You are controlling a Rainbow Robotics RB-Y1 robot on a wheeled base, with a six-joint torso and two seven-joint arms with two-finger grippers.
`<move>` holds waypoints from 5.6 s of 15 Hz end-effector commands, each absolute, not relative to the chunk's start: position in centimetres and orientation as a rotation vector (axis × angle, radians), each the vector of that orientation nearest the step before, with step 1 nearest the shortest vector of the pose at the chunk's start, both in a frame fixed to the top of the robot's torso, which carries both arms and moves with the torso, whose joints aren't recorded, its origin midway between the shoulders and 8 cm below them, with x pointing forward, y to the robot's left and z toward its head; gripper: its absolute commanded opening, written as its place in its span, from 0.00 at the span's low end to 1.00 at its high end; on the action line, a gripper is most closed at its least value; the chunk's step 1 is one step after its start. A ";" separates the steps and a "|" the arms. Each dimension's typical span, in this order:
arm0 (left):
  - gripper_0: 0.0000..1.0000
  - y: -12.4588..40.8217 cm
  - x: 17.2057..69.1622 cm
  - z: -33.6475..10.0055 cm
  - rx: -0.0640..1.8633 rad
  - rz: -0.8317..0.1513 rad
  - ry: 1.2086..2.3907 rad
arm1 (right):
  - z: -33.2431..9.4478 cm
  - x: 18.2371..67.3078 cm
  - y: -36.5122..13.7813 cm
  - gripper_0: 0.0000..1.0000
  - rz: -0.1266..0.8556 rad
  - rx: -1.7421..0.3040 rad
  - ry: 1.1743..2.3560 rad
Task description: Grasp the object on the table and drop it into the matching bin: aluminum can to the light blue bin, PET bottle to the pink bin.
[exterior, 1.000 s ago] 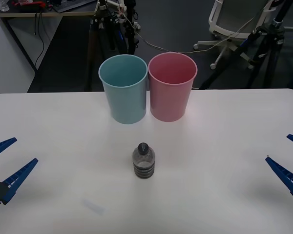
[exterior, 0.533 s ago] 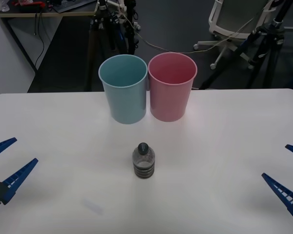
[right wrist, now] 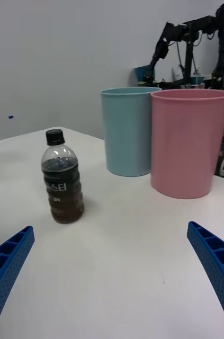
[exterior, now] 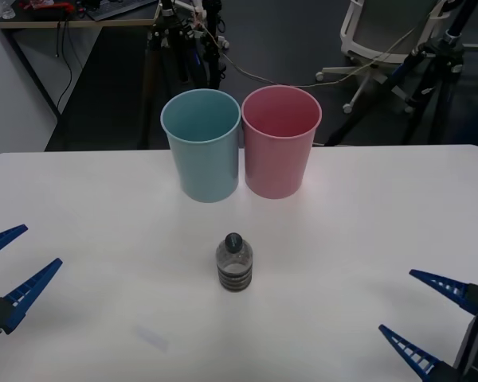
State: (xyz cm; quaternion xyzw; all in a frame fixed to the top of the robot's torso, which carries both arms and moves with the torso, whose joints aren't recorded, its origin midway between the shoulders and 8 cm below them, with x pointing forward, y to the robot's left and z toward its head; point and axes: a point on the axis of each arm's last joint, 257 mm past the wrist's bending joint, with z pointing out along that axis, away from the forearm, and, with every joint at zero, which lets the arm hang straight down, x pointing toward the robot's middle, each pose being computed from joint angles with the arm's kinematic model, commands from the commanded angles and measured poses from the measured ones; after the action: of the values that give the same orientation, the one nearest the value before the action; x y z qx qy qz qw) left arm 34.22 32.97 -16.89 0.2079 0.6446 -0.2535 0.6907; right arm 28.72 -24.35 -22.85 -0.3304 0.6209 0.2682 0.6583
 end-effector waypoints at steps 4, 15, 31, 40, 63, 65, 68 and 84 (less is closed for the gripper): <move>1.00 33.0 34.2 -16.9 0.465 -0.567 1.441 | -25.9 29.2 -15.5 1.00 0.668 -0.885 1.355; 1.00 33.0 34.2 -16.9 0.465 -0.567 1.441 | -29.3 33.3 -9.4 1.00 0.688 -0.919 1.312; 1.00 33.0 34.2 -16.9 0.465 -0.567 1.441 | -30.6 38.5 -3.0 1.00 0.644 -0.864 1.314; 1.00 33.0 34.2 -16.9 0.465 -0.567 1.441 | -29.8 41.0 1.1 1.00 0.620 -0.860 1.277; 1.00 33.0 34.2 -16.9 0.465 -0.567 1.441 | -29.3 42.7 2.1 0.00 0.604 -0.846 1.282; 1.00 33.0 34.2 -16.9 0.465 -0.567 1.441 | -29.0 42.3 1.3 0.00 0.588 -0.856 1.274; 1.00 33.0 34.2 -16.9 0.465 -0.567 1.441 | -28.7 41.4 -1.2 0.00 0.527 -0.865 1.301; 1.00 33.0 34.2 -16.9 0.465 -0.567 1.441 | -15.8 40.2 -16.6 0.00 0.490 -0.715 1.344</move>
State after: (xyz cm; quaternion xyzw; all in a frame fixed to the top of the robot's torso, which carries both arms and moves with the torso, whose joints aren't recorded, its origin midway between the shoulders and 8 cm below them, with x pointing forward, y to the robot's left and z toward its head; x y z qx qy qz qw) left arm 34.23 32.97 -16.89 0.2079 0.6445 -0.2535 0.6907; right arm 40.14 -16.21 -16.83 -0.3251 0.6026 0.2151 0.6964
